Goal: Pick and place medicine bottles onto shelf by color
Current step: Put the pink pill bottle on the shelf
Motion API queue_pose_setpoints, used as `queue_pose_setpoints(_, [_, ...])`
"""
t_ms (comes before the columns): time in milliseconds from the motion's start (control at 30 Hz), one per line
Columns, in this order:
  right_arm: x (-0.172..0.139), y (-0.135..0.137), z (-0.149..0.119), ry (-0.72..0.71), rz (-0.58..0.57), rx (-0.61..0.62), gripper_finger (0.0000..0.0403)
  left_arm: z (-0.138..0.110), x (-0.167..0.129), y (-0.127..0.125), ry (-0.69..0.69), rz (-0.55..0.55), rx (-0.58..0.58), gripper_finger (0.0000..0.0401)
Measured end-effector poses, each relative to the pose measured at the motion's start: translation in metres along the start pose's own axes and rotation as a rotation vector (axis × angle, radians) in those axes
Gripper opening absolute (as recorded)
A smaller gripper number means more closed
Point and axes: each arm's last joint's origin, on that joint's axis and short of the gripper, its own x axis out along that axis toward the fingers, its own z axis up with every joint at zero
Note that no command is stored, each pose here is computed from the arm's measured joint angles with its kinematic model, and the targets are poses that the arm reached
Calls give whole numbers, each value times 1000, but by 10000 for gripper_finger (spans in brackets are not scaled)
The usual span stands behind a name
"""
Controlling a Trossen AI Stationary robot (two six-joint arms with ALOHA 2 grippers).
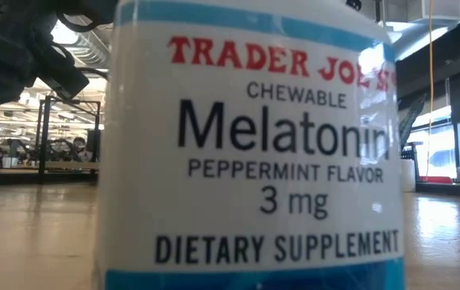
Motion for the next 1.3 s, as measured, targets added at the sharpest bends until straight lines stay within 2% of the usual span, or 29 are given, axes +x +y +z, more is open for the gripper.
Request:
queue_pose_setpoints(433, [0,0,0,0,0,0,218,0,0,0,-8,8,-13,215])
queue_pose_setpoints(867, [0,0,0,0,0,0,218,0,-1,1,0,10,-22,166])
queue_pose_setpoints(1067, [0,0,0,0,0,0,218,7,-26,3,14,35,2,164])
queue_pose_setpoints(1300, [0,0,0,0,0,0,218,29,-69,11,-46,27,94,164])
